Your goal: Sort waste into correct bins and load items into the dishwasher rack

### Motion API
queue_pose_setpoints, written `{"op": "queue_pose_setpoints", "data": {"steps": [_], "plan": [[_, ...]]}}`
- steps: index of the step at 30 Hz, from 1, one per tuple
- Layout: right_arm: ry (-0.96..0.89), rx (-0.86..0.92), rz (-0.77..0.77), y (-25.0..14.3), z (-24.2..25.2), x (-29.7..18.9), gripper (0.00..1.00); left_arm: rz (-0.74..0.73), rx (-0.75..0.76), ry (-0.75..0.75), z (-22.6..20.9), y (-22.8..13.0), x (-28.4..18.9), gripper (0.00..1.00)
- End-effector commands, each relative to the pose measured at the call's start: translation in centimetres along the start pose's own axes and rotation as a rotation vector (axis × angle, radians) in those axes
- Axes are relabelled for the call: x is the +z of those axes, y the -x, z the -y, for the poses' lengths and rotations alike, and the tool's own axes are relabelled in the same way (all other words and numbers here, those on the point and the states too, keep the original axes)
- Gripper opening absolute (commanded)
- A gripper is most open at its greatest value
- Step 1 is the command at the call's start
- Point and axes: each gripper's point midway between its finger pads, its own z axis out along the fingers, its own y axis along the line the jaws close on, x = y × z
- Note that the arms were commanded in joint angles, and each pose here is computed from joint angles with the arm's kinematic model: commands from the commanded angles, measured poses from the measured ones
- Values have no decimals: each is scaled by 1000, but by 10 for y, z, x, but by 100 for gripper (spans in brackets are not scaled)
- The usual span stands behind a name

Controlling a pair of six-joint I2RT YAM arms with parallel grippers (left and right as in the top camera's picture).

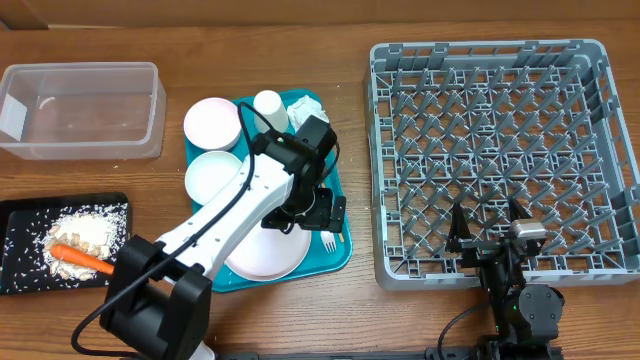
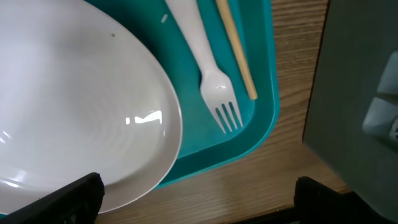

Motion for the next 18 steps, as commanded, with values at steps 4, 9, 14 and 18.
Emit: {"op": "queue_pose_setpoints", "data": {"steps": [4, 9, 14, 18], "plan": [[-10, 4, 5, -2, 2, 0, 100, 11, -6, -50, 11, -2, -11, 96], [-10, 4, 5, -2, 2, 0, 100, 92, -45, -67, 10, 3, -37, 88], [-10, 4, 5, -2, 2, 0, 100, 291, -136, 17, -17, 4, -86, 91], [-10, 4, 5, -2, 2, 0, 100, 421, -270, 125, -56, -12, -123, 100]]}}
